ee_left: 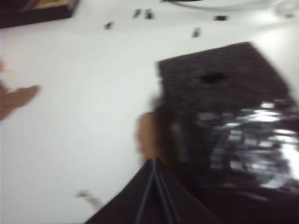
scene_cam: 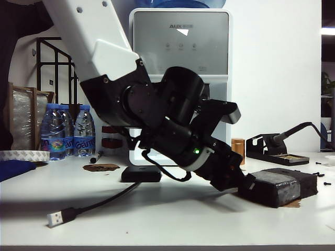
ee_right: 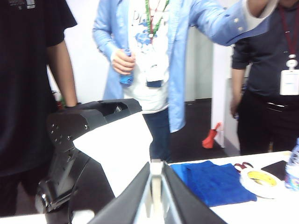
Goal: Take the USB flash drive out of the black sponge and insert it into the slot on top of the black USB adpator box.
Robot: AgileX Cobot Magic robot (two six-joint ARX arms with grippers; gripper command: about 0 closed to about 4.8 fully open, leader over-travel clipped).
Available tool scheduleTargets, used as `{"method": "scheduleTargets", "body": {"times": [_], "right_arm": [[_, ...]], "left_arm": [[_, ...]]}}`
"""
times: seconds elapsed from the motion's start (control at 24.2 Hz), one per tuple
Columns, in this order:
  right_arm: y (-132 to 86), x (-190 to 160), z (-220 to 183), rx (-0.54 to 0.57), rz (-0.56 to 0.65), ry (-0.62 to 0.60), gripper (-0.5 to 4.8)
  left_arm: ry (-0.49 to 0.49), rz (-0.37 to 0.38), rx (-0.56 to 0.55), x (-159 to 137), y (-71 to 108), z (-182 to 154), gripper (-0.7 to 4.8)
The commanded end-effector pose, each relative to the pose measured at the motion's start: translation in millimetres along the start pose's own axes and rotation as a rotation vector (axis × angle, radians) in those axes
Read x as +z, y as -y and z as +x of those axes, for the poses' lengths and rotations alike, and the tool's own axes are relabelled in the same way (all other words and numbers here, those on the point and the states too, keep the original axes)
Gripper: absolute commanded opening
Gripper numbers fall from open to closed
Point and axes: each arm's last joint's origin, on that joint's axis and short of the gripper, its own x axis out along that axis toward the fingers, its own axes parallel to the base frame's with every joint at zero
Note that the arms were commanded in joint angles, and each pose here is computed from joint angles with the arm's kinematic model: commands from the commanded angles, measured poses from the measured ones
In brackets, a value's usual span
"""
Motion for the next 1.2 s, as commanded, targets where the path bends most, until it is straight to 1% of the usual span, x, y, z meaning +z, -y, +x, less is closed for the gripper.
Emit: {"method": "scheduleTargets", "body": {"times": [0.04,0.08,0.12,0.17,0.21,0.25,0.29,0.33,0.37,0.41,0.45,0.5,0.54,0.62,0.7,0.74,0.78,0.83,0.91,0.95,0.99,1.03,1.07,1.11,1.16,1.2], "right_arm": [[6.7,8.0,4.4,0.053,-0.024,0.004,-0.05],[10.7,9.3,5.8,0.054,-0.028,0.004,-0.05],[13.6,10.2,7.0,0.057,-0.036,0.003,-0.04],[15.7,10.3,8.2,0.058,-0.035,0.001,-0.05],[20.0,11.0,10.4,0.071,-0.028,-0.003,-0.05],[23.2,11.4,10.4,0.075,-0.024,-0.006,-0.05],[31.7,11.9,9.7,0.075,0.006,-0.020,-0.05],[35.9,11.5,10.7,0.068,0.013,-0.026,-0.05],[43.6,9.4,14.6,0.072,0.019,-0.033,-0.05],[48.3,7.8,16.9,0.072,0.025,-0.037,-0.05],[56.4,5.1,21.1,0.092,0.042,-0.044,-0.05],[61.0,3.3,23.4,0.096,0.053,-0.049,-0.05],[68.4,1.1,27.3,0.108,0.058,-0.054,-0.05],[75.6,-1.3,31.3,0.131,0.072,-0.059,-0.05],[79.6,-3.5,33.2,0.133,0.067,-0.062,-0.05],[81.2,-4.9,34.0,0.139,0.078,-0.067,-0.05],[83.4,-6.7,35.3,0.155,0.080,-0.069,-0.05],[87.1,-11.0,36.9,0.155,0.079,-0.075,-0.05],[90.9,-16.7,41.5,0.159,0.085,-0.086,-0.05],[96.0,-24.5,45.3,0.156,0.070,-0.095,-0.05],[98.4,-28.4,46.2,0.138,0.067,-0.104,-0.05],[103.3,-36.7,48.9,0.122,0.057,-0.118,-0.05],[104.1,-40.9,52.1,0.119,0.058,-0.127,-0.05],[107.6,-52.7,61.4,0.089,0.030,-0.156,-0.05],[109.2,-57.7,64.1,0.068,0.025,-0.174,-0.04],[111.9,-69.2,70.7,0.045,0.013,-0.208,-0.04]], "left_arm": [[0.102,-0.019,0.513,19.9,-27.0,-8.7,-0.04],[0.183,-0.047,0.679,27.5,-40.3,-16.1,-0.04],[0.225,-0.060,0.762,31.8,-49.6,-22.4,-0.04],[0.240,-0.072,0.824,33.4,-57.2,-27.1,-0.04],[0.222,-0.073,0.929,33.9,-71.1,-35.8,-0.04],[0.201,-0.071,0.978,33.2,-78.3,-40.3,-0.05],[0.150,-0.074,1.100,31.2,-96.0,-52.5,-0.04],[0.139,-0.083,1.142,30.7,-105.5,-59.4,-0.04],[0.128,-0.107,1.216,29.1,-125.0,-74.4,-0.04],[0.120,-0.122,1.262,28.2,-136.4,-83.9,-0.04],[0.093,-0.140,1.324,26.2,-152.7,-98.8,-0.04],[0.073,-0.144,1.339,24.5,-159.7,-106.2,-0.04],[0.024,-0.148,1.358,19.6,-170.6,-120.8,-0.04],[-0.024,-0.158,1.390,12.2,-178.9,-143.4,-0.04],[-0.040,-0.162,1.400,6.6,-179.5,-166.5,-0.05],[-0.037,-0.160,1.394,6.3,-176.7,-173.2,-0.04],[-0.016,-0.152,1.355,7.4,-169.0,-186.8,-0.04],[0.031,-0.133,1.285,10.7,-157.8,-200.7,-0.04],[0.095,-0.116,1.204,14.6,-144.0,-217.2,-0.04],[0.157,-0.122,1.132,17.3,-131.3,-231.6,-0.04],[0.184,-0.135,1.096,18.0,-124.9,-238.2,-0.04],[0.203,-0.180,1.002,16.9,-111.9,-249.9,-0.04],[0.192,-0.202,0.963,15.1,-107.0,-253.3,-0.04],[0.161,-0.242,0.886,9.9,-97.7,-257.9,-0.04],[0.149,-0.261,0.845,6.6,-94.3,-258.0,-0.04],[0.120,-0.288,0.771,-1.9,-86.6,-257.5,-0.04]]}}
